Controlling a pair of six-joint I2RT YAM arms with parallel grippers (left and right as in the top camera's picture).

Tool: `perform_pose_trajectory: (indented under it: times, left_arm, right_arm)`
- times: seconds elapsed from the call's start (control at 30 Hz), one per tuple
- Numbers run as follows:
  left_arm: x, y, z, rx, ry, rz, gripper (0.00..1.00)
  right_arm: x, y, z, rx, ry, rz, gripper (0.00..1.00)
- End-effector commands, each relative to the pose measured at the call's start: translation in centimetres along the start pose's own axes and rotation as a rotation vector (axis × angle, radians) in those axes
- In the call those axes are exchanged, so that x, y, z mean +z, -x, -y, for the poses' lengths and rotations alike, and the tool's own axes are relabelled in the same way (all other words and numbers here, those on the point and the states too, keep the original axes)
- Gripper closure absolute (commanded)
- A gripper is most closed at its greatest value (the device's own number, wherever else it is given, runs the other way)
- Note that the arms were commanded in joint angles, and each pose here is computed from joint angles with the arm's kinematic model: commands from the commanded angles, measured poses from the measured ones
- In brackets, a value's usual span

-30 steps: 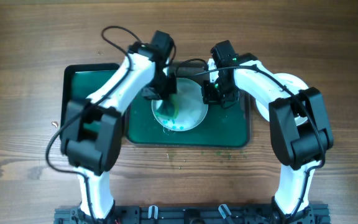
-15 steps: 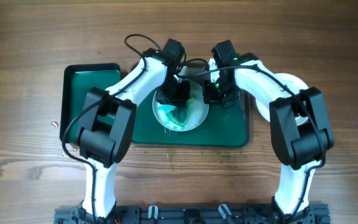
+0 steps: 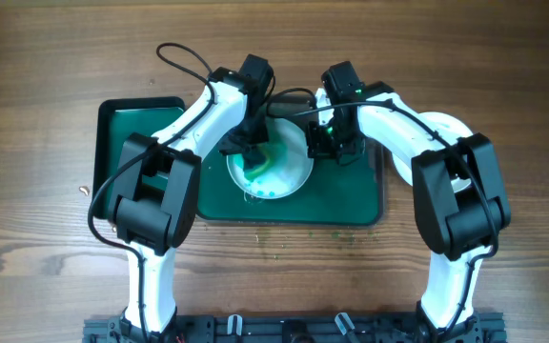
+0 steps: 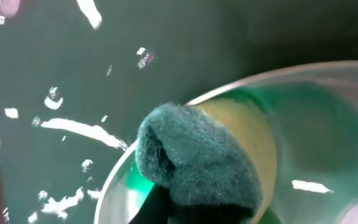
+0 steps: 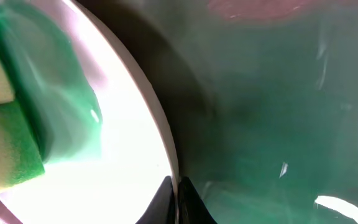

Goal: Clean dirty plates on tray and stack at the side
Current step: 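Scrub the last plate with the sponge while the right gripper holds it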

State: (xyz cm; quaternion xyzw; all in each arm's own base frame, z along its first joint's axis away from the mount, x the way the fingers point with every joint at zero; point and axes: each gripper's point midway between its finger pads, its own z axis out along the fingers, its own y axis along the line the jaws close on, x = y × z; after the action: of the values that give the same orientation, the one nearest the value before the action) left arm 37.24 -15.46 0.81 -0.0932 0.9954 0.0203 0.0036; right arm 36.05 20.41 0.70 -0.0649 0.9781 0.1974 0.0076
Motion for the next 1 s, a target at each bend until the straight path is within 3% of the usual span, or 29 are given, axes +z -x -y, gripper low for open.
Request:
perform_pose_trajectory:
  times: [0.0,0.1,0.23,0.33,0.4,0.47,0.53,0.63,0.83,0.97]
  left_arm:
    - [1.6,-3.5,1.0,0.230,-0.121,-0.180,0.96]
    - [-0.6,-7.1,6.5,0.482,-0.483,-0.285,0.96]
    - [-1.1,-7.5,8.5,0.561,-0.563,-0.254,0.96]
    - [-1.0,-5.9,9.9,0.570,-0.573,-0.164,0.96]
    - [-0.4,-4.2,9.8,0.517,-0.521,-0.103,0.96]
    - [0.7,-1.5,8.3,0.409,-0.375,-0.011,0.96]
    - [1.6,1.9,4.6,0.241,-0.134,0.114,0.96]
    - [1.2,3.5,-0.2,0.095,0.072,0.166,0.96]
    - [-1.1,2.6,-5.2,-0.006,0.212,0.067,0.96]
    - [-4.2,1.5,-4.4,0.000,0.135,-0.008,0.96]
  right_arm:
    - [1.1,-0.9,1.3,0.007,-0.029,-0.041,0.96]
    - [1.1,-0.9,1.3,0.007,-0.029,-0.040,0.96]
    - [1.1,-0.9,1.2,0.006,-0.028,-0.040,0.96]
    - [1.1,-0.9,1.3,0.008,-0.029,-0.042,0.96]
    - [1.1,-1.0,1.3,0.008,-0.029,-0.043,0.96]
    - [1.1,-0.9,1.3,0.007,-0.029,-0.042,0.96]
    - [1.1,-1.0,1.3,0.027,-0.030,-0.043,0.96]
    - [1.1,-1.0,1.3,0.033,-0.030,-0.042,0.96]
    - [1.1,-1.0,1.3,0.034,-0.030,-0.042,0.96]
    - [1.0,-0.9,1.2,0.033,-0.030,-0.041,0.96]
